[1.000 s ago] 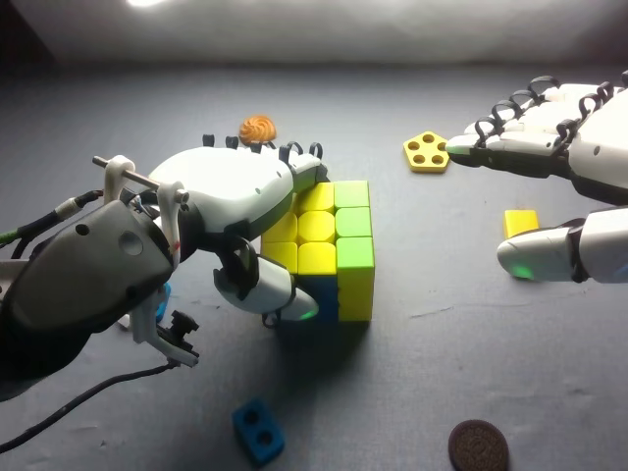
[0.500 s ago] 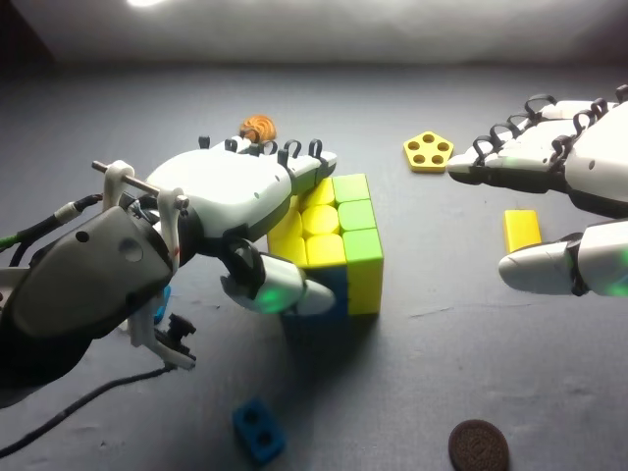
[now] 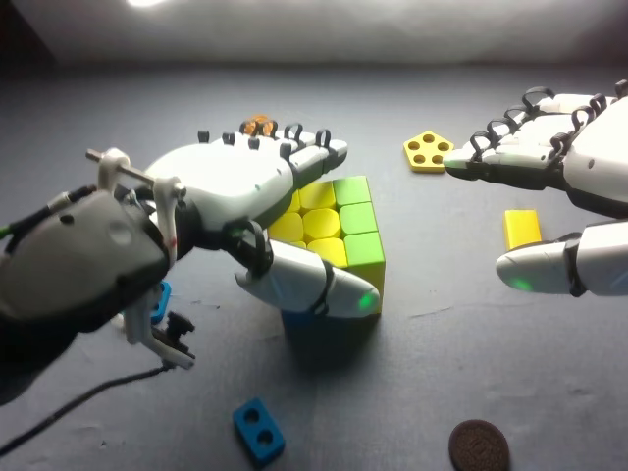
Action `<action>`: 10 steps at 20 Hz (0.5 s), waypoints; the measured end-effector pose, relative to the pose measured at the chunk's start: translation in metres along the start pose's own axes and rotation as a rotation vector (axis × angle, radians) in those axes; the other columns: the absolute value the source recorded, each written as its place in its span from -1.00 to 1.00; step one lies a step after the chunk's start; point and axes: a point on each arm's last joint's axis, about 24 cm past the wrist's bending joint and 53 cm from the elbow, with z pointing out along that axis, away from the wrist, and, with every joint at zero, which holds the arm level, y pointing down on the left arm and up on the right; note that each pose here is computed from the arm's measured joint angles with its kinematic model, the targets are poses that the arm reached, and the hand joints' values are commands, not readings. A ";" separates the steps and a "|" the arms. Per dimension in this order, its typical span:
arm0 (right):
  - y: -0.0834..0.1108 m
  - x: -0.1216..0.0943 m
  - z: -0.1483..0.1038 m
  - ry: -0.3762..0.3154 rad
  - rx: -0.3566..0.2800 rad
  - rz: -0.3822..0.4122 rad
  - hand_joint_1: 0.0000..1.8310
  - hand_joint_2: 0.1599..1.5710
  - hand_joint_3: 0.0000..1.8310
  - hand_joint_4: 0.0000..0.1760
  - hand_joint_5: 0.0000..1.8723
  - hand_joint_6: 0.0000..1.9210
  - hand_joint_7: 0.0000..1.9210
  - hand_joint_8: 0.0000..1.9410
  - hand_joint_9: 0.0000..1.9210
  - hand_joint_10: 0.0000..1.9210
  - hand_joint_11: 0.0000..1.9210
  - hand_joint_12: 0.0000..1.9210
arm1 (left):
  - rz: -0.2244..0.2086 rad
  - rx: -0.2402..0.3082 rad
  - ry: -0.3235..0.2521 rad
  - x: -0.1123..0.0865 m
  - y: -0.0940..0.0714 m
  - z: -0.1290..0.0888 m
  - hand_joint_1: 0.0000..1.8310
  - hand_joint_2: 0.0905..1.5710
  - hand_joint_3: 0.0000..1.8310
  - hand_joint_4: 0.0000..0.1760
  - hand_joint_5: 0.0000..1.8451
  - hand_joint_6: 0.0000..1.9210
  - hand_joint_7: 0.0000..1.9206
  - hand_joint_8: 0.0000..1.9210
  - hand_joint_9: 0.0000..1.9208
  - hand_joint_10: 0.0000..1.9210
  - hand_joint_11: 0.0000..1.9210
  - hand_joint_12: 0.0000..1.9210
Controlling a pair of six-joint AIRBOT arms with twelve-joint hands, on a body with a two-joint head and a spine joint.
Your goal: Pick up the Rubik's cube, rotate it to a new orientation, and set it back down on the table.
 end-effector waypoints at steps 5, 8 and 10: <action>0.003 0.001 -0.002 -0.015 -0.024 -0.027 -0.95 0.54 -1.00 -1.00 -0.91 -1.00 -0.87 -1.00 -0.84 -0.98 -1.00 -0.49 | 0.013 0.036 -0.021 -0.030 -0.027 -0.003 -0.65 -0.03 -1.00 0.09 -1.00 -1.00 -1.00 -1.00 -1.00 -1.00 -1.00 -0.70; -0.002 0.014 0.000 0.034 0.000 -0.020 -0.97 0.54 -1.00 -1.00 -0.89 -0.99 -0.81 -0.98 -0.77 -0.96 -1.00 -0.25 | 0.017 0.046 -0.026 -0.046 -0.045 -0.007 -0.84 0.21 -0.97 -0.11 -1.00 -1.00 -0.97 -1.00 -0.96 -0.99 -1.00 -0.74; -0.005 0.022 0.001 0.063 0.014 -0.018 -1.00 0.54 -1.00 -1.00 -0.78 -0.95 -0.67 -0.95 -0.64 -0.89 -1.00 0.06 | 0.028 0.061 -0.034 -0.059 -0.054 -0.009 -0.98 0.39 -0.99 -0.45 -0.94 -0.99 -0.75 -0.98 -0.77 -0.95 -1.00 -0.42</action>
